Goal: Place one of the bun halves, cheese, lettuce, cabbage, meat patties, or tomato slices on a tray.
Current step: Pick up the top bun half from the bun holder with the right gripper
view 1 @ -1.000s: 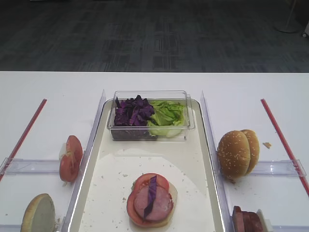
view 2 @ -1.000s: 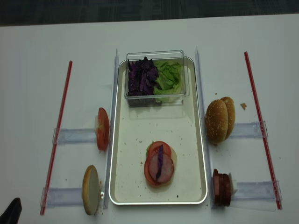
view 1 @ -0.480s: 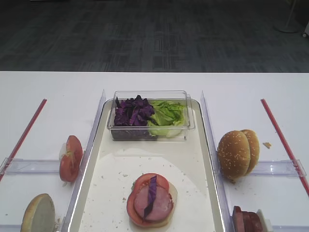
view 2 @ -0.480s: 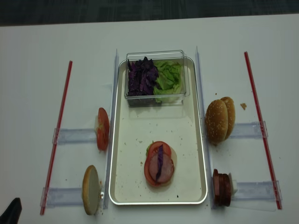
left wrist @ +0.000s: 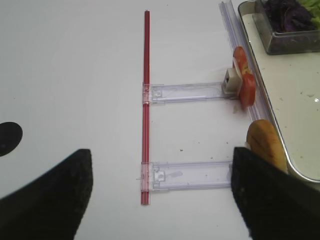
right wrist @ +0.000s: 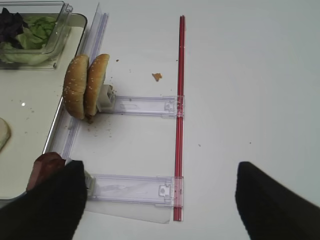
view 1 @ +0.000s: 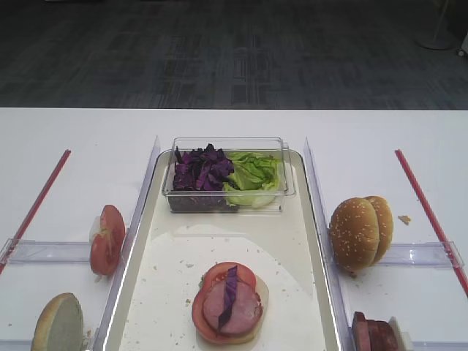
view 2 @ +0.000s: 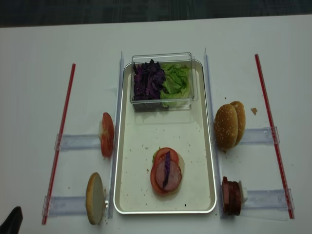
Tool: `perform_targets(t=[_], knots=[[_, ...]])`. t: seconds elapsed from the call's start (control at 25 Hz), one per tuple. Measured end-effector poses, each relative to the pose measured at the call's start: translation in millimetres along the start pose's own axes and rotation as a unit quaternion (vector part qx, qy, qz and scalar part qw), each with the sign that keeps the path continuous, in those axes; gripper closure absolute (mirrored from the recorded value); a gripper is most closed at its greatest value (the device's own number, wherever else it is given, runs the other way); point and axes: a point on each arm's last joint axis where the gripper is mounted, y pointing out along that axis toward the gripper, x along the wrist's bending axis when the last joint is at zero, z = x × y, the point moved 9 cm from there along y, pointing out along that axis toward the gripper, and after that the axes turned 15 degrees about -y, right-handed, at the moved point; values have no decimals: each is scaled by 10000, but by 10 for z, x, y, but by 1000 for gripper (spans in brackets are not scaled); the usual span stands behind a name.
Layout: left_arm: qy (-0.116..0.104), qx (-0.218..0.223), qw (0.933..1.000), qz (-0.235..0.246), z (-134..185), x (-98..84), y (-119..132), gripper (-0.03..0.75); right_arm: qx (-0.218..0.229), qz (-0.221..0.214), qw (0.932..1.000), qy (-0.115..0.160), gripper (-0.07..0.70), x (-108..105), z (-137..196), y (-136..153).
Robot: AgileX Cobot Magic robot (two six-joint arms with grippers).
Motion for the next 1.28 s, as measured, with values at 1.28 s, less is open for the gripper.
perform_targets(t=[1.28], knots=[[0,0,10000,0,0,0,0,190,1688,-353,9850,77,8,21,131,152]])
